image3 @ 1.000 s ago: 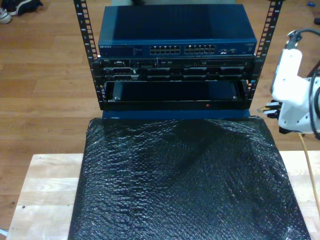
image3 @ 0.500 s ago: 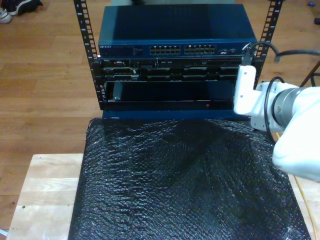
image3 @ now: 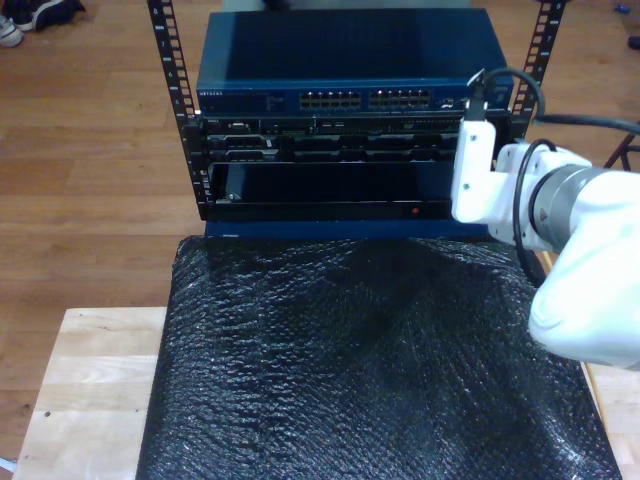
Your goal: Grab the cable and plug it in
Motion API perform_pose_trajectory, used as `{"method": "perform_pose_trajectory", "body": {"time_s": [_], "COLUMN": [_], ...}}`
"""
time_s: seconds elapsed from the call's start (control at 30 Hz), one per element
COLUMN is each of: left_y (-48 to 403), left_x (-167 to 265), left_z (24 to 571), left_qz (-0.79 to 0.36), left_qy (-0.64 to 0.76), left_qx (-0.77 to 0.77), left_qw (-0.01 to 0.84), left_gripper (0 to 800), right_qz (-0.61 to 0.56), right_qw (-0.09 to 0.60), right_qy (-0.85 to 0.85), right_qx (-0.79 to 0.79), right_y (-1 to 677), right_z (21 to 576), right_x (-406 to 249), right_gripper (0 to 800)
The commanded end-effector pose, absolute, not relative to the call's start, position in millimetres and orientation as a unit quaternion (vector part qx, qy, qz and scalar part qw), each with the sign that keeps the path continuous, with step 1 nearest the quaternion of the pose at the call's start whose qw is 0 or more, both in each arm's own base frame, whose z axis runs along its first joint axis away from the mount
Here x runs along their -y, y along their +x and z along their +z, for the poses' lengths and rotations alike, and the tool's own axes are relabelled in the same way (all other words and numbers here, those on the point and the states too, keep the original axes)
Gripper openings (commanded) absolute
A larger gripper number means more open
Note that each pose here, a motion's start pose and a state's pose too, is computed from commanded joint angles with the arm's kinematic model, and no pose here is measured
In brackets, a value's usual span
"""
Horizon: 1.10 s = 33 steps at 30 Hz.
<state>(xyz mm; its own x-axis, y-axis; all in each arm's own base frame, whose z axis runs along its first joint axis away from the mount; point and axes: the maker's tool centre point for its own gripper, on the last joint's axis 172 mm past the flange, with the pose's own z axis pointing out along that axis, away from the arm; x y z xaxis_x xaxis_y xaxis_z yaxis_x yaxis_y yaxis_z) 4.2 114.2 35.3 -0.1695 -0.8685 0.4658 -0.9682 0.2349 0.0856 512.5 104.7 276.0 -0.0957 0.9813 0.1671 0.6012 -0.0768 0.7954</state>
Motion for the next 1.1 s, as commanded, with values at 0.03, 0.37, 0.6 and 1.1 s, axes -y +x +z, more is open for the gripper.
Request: {"method": "perform_pose_trajectory", "body": {"time_s": [0.03,0.37,0.6,1.1], "left_y": [4.2,4.4,4.4,4.4], "left_x": [-114.2,-114.9,-114.9,-114.9], "left_z": [35.3,35.6,35.6,35.6], "left_qz": [0.116,0.116,0.116,0.116], "left_qy": [0.608,0.608,0.608,0.608], "left_qx": [0.756,0.756,0.756,0.756], "left_qw": [0.215,0.214,0.214,0.214], "left_gripper": [800,800,800,800], "right_qz": [0.383,0.401,0.408,0.409], "right_qw": [0.249,0.283,0.288,0.288], "right_qy": [0.623,0.586,0.584,0.527], "right_qx": [-0.635,-0.645,-0.64,-0.687], "right_y": [512.7,515.6,542.6,533.0], "right_z": [275.8,288.2,300.7,301.0], "right_x": [-105.2,-121.7,-128.7,-173.5], "right_gripper": [0,0,0,0]}}
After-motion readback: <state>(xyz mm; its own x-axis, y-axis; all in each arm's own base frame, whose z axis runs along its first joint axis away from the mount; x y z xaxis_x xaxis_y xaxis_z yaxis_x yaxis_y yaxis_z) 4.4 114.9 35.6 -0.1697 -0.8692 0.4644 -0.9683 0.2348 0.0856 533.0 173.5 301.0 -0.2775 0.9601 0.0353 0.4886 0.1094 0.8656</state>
